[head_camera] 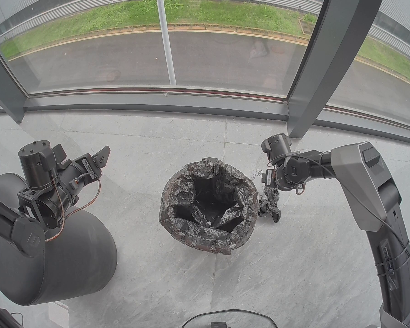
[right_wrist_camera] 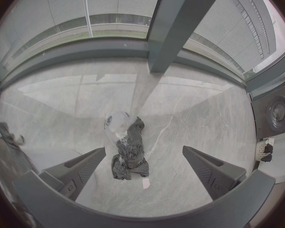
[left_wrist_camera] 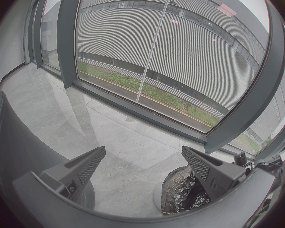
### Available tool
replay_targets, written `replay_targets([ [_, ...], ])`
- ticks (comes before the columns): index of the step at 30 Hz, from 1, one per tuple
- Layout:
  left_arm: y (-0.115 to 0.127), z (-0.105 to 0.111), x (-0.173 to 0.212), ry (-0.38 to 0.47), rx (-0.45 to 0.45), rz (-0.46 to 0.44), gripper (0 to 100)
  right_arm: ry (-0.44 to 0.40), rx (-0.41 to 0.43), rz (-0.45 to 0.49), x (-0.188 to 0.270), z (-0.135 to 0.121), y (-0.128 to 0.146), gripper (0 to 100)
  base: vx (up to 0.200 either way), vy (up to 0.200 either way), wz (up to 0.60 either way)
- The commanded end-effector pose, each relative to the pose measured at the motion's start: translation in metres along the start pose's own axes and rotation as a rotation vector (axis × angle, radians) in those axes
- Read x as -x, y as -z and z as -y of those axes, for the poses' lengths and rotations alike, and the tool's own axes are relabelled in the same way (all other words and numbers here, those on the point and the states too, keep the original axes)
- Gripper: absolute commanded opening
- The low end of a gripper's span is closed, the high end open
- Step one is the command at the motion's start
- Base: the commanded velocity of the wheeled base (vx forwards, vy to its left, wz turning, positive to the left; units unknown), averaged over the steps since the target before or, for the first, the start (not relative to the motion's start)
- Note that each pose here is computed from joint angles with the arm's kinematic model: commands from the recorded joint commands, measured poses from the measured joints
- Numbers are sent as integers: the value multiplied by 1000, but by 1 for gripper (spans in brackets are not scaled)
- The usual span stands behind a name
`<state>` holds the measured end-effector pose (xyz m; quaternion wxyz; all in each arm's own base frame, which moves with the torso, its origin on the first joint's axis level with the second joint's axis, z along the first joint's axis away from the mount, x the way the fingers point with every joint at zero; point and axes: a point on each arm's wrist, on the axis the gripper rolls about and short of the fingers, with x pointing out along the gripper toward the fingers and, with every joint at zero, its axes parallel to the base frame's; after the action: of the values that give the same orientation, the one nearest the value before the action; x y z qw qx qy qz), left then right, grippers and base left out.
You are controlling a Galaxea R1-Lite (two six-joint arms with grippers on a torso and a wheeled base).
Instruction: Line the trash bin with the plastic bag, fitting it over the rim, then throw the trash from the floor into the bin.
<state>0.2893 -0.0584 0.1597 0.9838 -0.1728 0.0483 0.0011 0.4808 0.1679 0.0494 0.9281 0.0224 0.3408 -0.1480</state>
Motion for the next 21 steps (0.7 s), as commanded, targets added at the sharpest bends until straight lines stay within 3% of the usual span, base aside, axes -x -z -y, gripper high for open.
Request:
replay_targets([
  [1, -1, 0, 2, 2, 2, 5, 100, 21, 37, -62, -29, -2, 27, 100, 0, 0, 0],
  [9, 4, 2, 1, 8, -3, -13, 100, 54, 96, -156, -66, 1, 68, 100, 0, 0, 0],
  [14, 9, 4, 2, 14, -7, -31, 100, 20, 108, -200, -74, -1, 81, 100, 0, 0, 0],
  [21, 12, 6, 4, 22, -10, -41, 100, 43, 150, -280, -81, 4, 98, 100, 0, 0, 0],
])
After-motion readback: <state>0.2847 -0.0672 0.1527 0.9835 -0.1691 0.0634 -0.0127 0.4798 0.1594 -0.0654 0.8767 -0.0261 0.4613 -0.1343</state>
